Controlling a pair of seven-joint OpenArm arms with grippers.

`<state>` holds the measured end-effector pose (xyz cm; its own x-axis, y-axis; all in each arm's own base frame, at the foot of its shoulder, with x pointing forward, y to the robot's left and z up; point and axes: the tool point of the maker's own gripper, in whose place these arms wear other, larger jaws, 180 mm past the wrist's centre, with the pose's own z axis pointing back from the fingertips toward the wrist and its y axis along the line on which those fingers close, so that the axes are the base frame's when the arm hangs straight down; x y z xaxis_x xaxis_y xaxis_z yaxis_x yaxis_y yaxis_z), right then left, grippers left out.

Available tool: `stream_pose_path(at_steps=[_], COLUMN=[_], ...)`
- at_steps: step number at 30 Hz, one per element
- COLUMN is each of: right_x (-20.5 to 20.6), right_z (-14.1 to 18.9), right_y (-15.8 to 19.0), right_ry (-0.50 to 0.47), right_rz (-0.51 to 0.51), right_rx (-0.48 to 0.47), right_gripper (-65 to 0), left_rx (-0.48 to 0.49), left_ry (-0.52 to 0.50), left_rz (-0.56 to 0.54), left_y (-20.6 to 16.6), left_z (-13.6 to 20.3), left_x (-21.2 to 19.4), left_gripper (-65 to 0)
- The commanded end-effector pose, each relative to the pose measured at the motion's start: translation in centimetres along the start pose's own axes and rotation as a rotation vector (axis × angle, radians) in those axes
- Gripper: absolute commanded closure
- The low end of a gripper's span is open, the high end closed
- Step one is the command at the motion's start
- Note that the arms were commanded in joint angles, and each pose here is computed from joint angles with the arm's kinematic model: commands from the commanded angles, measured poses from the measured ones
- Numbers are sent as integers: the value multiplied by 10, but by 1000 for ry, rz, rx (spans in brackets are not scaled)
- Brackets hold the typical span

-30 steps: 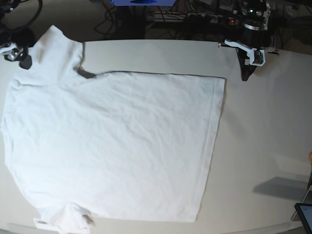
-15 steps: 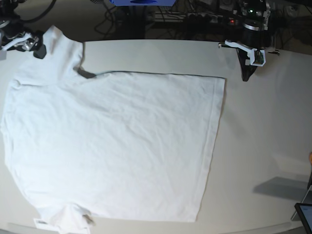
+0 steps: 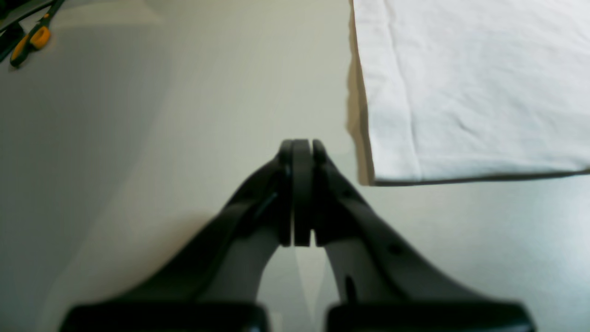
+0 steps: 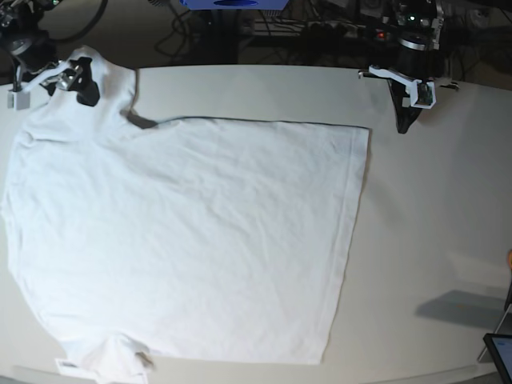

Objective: Fold the T-shirt properly
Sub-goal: 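Grasp the shirt's side edge with both grippers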

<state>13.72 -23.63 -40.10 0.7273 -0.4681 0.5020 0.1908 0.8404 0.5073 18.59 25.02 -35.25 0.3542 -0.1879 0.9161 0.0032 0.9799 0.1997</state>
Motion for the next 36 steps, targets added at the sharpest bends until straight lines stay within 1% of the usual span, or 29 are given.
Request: stream_pose_path(at_steps=[1, 3, 4, 5, 7, 9, 10, 11, 12, 13, 14, 15, 16, 20, 24, 27, 30, 33, 36], right_x=[-15, -14, -14, -14, -14, -14, -14, -14, -14, -14, -14, -14, -14, -14, -14, -14, -14, -14, -12], right_z=[3, 5, 5, 5, 5, 5, 4, 4, 4, 4, 4, 4, 4, 4, 4, 4, 4, 5, 6], right_y=[-9, -10, -11, -11, -11, -10, -10, -10, -10, -10, -10, -10, -10, -10, -10, -10, -10, -11, -13], right_ry=[81, 78, 80, 80, 80, 83, 83, 84, 84, 84, 84, 84, 84, 85, 85, 86, 87, 87, 89], right_rz=[1, 4, 5, 5, 5, 7, 7, 8, 8, 8, 8, 8, 9, 8, 8, 11, 10, 12, 19], right_rx=[-42, -47, -50, -50, -50, -47, -47, -45, -45, -45, -45, -45, -46, -47, -47, -47, -47, -47, -53], right_gripper=[-586, -583, -564, -530, -438, -331, -280, -223, -176, -115, -64, -25, 0, -1, -1, -1, -1, -1, -1], left_rx=[9, 9, 9, 9, 6, -10, -17, -29, -40, -53, -60, -65, -68, -74, -65, -71, -73, -71, -67], left_ry=[-41, -39, -38, -36, -36, -34, -33, -31, -30, -29, -29, -29, -30, -30, -25, 47, 129, 143, 145], left_rz=[-7, -7, -7, -7, -5, 3, 6, 10, 16, 32, 57, 86, 120, 257, 325, 360, 422, 482, 496], left_y=[4, 4, 4, 4, 3, -4, -6, -11, -16, -21, -25, -27, -29, -33, -32, -35, -36, -36, -37], left_z=[1, 1, 1, 1, 1, 0, 0, 0, 0, 0, 0, 0, 0, 0, 1, 1, 2, 2, 2], left_x=[11, 11, 10, 10, 10, 9, 9, 8, 7, 7, 7, 7, 7, 7, 5, -7, -20, -23, -24], left_gripper=[0, 0, 0, 0, 0, -2, -24, -66, -121, -186, -230, -267, -289, -296, -296, -297, -297, -297, -297])
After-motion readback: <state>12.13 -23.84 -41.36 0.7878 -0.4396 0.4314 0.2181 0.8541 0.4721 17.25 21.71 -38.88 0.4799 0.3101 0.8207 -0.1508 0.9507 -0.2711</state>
